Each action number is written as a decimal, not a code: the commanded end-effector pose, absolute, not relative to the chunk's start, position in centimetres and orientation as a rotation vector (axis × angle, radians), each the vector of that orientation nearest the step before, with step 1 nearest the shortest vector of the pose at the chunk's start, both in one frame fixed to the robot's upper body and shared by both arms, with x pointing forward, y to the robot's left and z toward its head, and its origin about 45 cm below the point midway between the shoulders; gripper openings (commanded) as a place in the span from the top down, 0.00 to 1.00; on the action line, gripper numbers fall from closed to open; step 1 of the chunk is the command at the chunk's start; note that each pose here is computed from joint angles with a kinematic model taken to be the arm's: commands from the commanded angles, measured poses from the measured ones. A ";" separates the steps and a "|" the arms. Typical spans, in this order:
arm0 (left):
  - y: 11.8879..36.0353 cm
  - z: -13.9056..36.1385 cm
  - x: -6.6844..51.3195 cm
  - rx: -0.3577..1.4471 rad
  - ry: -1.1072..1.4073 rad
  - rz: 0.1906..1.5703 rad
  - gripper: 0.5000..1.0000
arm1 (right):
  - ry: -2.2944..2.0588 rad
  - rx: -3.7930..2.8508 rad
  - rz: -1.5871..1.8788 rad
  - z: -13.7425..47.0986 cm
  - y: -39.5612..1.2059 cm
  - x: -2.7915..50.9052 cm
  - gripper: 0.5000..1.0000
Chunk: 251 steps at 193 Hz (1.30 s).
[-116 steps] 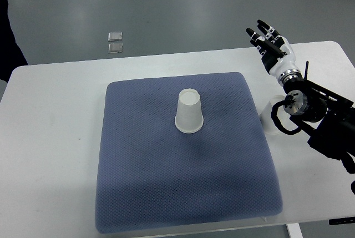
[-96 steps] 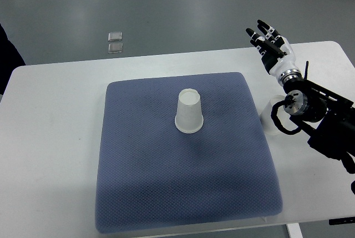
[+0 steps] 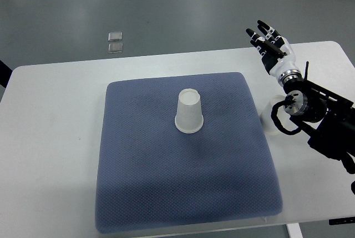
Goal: Stack paper cups
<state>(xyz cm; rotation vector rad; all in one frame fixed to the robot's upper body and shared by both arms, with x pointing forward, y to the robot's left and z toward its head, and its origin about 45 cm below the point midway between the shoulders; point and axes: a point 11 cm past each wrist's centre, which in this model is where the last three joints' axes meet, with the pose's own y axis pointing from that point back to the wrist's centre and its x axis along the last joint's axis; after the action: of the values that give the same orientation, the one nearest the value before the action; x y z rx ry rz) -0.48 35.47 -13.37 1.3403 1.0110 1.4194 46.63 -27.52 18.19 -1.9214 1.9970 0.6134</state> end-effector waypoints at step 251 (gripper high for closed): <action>35.5 -13.4 -0.5 1.340 1.011 1.419 0.00 | 1.905 -2.758 -0.496 30.2 -39.8 44.5 0.18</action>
<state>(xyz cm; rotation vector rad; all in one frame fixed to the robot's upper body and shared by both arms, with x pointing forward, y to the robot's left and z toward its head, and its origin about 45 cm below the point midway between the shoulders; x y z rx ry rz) -0.48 35.46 -13.37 1.3400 1.0112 1.4192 46.06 -38.41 29.85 -2.5452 1.9701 -0.3290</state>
